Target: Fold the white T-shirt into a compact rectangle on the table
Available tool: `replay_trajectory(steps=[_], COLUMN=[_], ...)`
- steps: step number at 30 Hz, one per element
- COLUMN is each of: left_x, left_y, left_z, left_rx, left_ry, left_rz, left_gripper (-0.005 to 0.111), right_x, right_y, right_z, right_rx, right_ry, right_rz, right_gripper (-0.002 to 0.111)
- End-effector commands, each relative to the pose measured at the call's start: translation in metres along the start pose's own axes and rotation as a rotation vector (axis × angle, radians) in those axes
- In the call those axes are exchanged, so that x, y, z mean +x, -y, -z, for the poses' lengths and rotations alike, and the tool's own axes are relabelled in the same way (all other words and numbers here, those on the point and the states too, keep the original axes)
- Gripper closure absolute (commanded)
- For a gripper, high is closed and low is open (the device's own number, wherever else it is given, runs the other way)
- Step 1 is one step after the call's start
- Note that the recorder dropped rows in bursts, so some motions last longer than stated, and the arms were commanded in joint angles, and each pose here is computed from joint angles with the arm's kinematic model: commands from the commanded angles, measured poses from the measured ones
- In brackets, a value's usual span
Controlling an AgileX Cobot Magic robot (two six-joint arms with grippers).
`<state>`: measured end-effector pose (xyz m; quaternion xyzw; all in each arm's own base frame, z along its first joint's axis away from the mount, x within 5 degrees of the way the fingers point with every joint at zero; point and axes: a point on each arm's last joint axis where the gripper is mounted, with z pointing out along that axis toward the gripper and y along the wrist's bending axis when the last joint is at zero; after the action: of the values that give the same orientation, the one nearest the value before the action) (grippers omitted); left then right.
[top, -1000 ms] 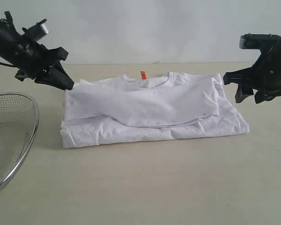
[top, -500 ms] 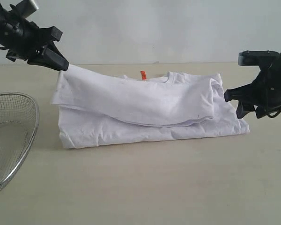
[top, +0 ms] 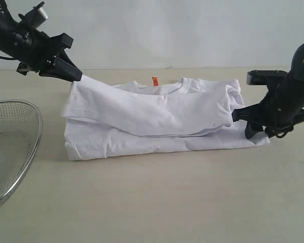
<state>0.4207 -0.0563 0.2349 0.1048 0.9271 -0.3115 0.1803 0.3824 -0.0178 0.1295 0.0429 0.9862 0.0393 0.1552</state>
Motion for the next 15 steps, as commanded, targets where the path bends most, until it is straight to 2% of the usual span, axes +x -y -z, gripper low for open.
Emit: replay_trajectory(steps=[1,4,12,15], left_x=[-0.0016,-0.002,0.0024,0.0054], left_y=[0.0045,0.004,0.0031,0.0006], left_z=[-0.0015,-0.0015,-0.0014,-0.0012], left_rx=[0.013,0.007,-0.001,-0.027], left_ry=[0.006,0.01,-0.038,-0.071], left_rz=[-0.03,-0.032,-0.053,-0.074], left_gripper=[0.102,0.102,0.101,0.084], right_x=[0.0019,0.0033,0.0046,0.0054], right_y=[-0.0021,-0.0022,-0.0023,-0.0024], right_z=[-0.0031,-0.0031,-0.0031,-0.003], right_rx=[-0.003,-0.004,-0.004,-0.005], right_ry=[-0.014,-0.029,-0.042,-0.052], right_rz=[0.006,0.006,-0.016,-0.016], right_gripper=[0.081,0.109,0.108,0.108])
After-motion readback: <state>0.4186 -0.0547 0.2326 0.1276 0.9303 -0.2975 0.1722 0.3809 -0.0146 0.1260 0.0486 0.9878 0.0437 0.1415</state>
